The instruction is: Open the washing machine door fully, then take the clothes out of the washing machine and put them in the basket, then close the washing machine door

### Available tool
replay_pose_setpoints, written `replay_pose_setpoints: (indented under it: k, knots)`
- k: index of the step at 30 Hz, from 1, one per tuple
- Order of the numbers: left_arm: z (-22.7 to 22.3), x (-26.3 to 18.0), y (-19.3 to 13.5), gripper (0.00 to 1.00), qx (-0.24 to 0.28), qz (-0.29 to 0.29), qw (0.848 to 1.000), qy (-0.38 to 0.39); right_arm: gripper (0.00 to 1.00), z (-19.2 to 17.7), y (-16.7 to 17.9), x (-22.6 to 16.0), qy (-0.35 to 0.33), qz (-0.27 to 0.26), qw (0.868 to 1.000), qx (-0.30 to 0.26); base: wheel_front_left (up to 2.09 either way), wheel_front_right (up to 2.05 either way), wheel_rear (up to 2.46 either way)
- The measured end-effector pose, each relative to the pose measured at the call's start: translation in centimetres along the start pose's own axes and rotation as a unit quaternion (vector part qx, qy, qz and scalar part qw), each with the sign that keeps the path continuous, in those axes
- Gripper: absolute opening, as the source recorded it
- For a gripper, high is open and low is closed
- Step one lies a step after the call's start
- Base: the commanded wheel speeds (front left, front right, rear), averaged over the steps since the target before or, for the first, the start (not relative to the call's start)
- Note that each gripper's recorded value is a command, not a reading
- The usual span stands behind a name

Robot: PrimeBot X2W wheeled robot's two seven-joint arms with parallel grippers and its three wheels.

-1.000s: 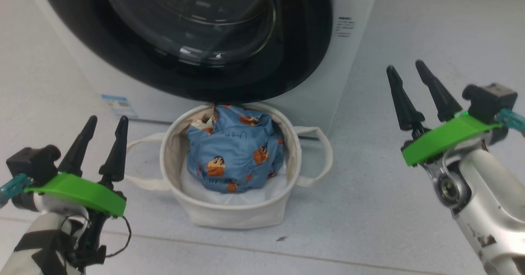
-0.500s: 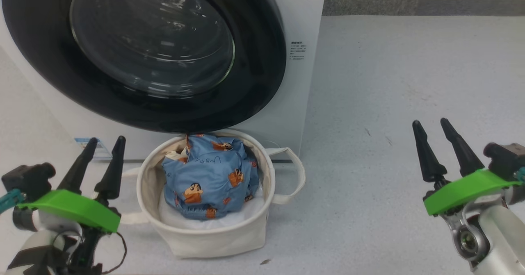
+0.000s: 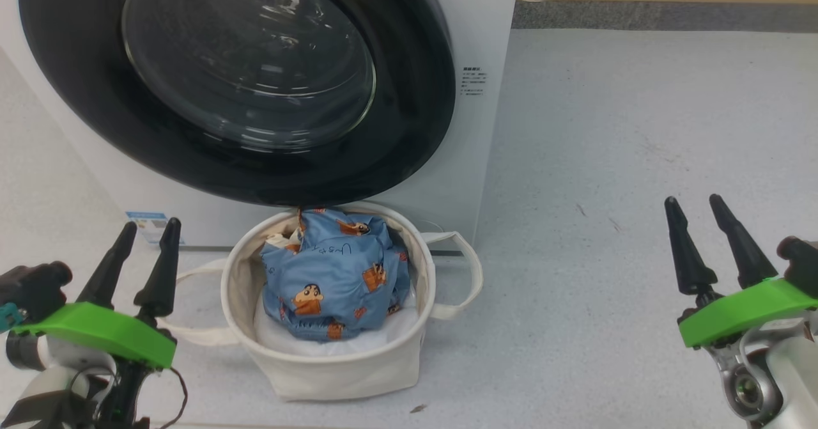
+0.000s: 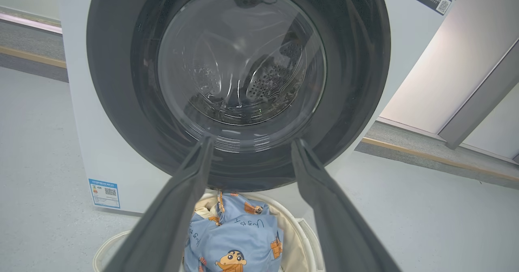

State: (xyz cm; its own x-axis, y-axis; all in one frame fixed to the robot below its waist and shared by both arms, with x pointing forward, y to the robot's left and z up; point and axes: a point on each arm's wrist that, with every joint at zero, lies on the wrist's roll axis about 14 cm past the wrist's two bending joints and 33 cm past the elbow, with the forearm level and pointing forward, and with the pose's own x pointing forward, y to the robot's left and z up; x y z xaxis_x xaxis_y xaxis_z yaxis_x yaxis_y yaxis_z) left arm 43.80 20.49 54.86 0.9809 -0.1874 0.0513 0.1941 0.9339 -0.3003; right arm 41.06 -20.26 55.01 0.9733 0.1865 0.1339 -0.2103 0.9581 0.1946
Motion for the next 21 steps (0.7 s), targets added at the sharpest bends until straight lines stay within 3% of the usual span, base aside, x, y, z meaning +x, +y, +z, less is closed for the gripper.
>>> replay_pose_setpoints:
  k: [21]
  knots:
    - [0.1,-0.1,0.8,1.00,0.005,0.014,1.000,-0.005,1.00,0.5,-1.1,0.2,-0.002,-0.019,1.000,-0.011,0.00,0.00,0.00]
